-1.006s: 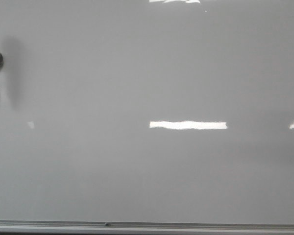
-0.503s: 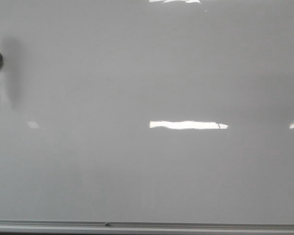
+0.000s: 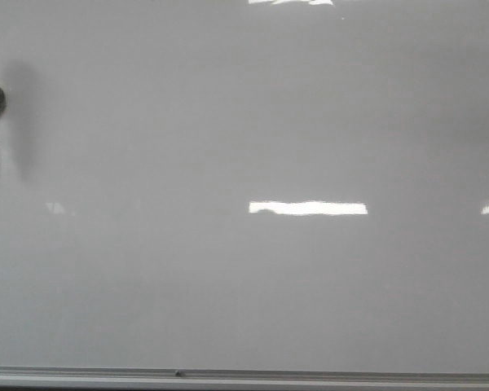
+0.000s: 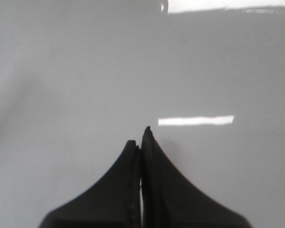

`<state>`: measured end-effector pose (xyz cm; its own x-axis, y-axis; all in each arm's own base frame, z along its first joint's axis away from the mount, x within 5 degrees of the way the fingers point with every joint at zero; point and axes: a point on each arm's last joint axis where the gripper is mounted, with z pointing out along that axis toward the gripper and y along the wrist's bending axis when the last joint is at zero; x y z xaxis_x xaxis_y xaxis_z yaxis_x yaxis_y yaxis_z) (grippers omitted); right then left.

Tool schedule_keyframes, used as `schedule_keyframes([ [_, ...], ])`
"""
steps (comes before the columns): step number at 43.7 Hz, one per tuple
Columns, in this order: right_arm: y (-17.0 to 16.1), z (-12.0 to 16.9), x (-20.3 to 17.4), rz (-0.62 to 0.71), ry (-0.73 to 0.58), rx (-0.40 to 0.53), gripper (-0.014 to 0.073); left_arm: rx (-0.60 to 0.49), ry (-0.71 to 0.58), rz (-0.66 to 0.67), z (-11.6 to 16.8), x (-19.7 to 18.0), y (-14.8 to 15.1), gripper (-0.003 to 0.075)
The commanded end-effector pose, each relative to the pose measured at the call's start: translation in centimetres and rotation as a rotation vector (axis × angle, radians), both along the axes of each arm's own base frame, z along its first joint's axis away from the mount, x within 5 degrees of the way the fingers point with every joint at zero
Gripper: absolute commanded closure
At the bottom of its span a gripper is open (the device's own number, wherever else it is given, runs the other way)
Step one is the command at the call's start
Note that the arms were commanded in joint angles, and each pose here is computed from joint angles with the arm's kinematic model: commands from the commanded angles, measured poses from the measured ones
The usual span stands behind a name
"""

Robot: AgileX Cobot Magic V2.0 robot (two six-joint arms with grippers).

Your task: Write number 4 on whiteboard

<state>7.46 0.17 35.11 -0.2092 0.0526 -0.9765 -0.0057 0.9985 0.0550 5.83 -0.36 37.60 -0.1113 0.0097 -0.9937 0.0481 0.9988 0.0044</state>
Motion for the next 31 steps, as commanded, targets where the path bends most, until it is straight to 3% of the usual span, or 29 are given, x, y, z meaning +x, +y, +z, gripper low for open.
schedule_keyframes([
  [1,0.0,1.2,0.9,-0.001,-0.038,-0.004,0.0664,-0.021,0.026,-0.011,0.5,1.2,-0.1,0.0741],
  [5,0.0,0.9,1.5,-0.001,-0.011,-0.004,0.0664,-0.021,0.119,-0.015,-0.3,2.0,-0.2,0.0741],
  [18,0.0,-0.6,3.6,0.003,0.156,-0.007,0.0657,-0.029,0.242,-0.017,-2.3,4.3,-0.3,0.0740],
  [23,0.0,-1.1,4.1,0.012,0.197,-0.033,0.0551,-0.019,0.255,-0.015,-3.0,4.7,-0.3,0.0702],
  [27,0.0,-1.2,4.3,0.019,0.213,-0.052,0.0348,-0.013,0.268,-0.016,-3.4,5.0,-0.3,0.0544],
  [31,0.0,-1.3,4.5,0.019,0.221,-0.053,0.0133,0.010,0.275,-0.021,-3.6,5.4,-0.3,0.0295],
])
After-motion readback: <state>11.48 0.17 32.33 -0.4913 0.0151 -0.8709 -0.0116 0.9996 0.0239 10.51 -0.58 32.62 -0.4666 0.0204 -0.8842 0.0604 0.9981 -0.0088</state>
